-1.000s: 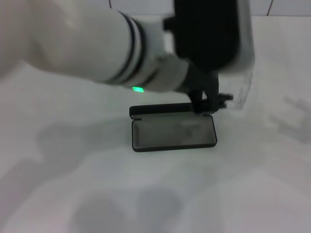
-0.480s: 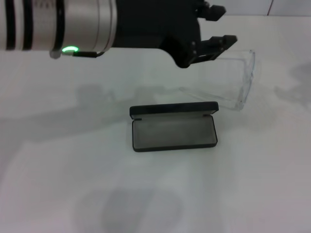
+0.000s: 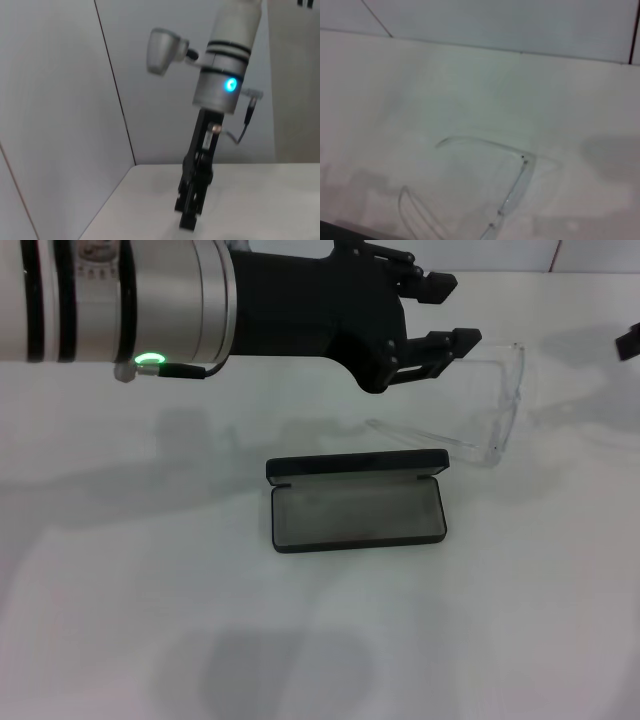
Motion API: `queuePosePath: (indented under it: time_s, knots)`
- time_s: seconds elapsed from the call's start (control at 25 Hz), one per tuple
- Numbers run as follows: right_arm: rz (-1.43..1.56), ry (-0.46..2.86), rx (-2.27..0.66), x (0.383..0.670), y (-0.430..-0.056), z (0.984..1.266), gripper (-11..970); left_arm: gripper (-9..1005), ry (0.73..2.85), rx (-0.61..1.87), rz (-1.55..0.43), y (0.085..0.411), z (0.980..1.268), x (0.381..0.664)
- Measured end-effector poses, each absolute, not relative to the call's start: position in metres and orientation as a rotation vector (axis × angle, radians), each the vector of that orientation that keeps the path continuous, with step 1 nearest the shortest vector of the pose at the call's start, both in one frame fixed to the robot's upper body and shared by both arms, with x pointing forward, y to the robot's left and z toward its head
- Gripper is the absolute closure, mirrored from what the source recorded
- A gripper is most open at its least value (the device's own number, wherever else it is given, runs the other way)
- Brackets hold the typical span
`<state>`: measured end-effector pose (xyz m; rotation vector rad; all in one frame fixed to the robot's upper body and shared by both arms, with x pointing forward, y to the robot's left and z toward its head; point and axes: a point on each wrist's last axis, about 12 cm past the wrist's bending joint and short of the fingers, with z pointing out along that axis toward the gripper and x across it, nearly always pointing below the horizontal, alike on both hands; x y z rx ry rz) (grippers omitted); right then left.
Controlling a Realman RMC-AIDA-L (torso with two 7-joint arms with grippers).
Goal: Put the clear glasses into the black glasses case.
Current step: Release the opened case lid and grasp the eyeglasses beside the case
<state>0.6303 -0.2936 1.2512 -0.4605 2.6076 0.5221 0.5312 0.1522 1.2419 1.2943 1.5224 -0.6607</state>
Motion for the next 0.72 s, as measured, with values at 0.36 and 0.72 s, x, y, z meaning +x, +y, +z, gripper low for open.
queuePosePath:
  time_s: [0.36, 0.72]
  knots:
    - [0.488, 2.659, -0.492, 0.658, -0.248, 1.232, 237, 551, 1.552, 1.288, -0.696, 0.153, 1.23, 0.535]
    - [0.418, 2.69, -0.539, 0.674, -0.221, 1.206, 246, 551, 1.517, 1.293, -0.743, 0.149, 1.228, 0.538]
